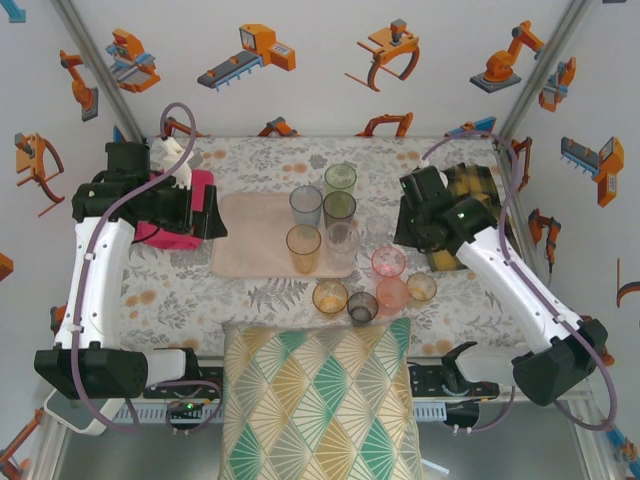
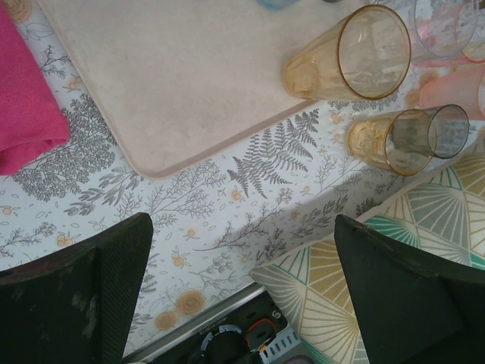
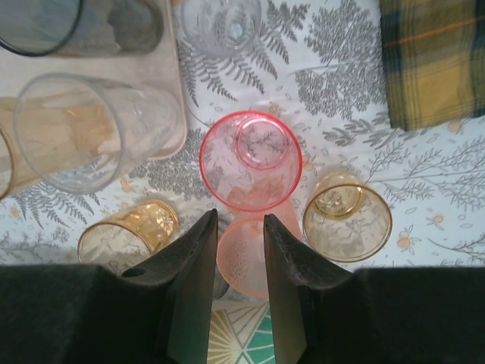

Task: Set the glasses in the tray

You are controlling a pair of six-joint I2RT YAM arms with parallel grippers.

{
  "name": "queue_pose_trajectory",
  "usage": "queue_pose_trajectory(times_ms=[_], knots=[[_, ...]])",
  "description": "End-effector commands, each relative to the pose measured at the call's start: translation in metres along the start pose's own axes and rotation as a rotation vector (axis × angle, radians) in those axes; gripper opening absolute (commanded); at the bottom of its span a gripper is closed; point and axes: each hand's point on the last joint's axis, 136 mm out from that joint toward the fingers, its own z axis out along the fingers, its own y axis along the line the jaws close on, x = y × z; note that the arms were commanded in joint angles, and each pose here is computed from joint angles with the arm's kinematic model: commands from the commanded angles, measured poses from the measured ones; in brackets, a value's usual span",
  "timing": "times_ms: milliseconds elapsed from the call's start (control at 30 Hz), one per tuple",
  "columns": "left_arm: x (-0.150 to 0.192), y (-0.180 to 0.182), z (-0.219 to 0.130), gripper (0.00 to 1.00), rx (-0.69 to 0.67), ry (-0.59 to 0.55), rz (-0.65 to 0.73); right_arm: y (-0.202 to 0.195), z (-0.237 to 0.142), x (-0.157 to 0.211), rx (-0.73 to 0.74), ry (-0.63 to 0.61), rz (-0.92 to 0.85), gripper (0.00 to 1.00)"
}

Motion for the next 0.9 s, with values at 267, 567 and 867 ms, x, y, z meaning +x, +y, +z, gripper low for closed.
queue_pose_trajectory(times_ms=[267, 567, 867], knots=[[0.002, 0.002, 0.007, 0.97, 0.004, 0.008, -0.012, -0.052, 0.002, 0.029, 0.206, 0.047, 0.153, 0.33], [0.004, 0.001, 0.007, 0.97, 0.003, 0.001, -0.012, -0.104, 0.013, 0.058, 0.316, 0.101, 0.305, 0.34], [0.004, 0.001, 0.008, 0.97, 0.004, -0.002, -0.012, -0.126, 0.032, 0.092, 0.378, 0.148, 0.369, 0.35]])
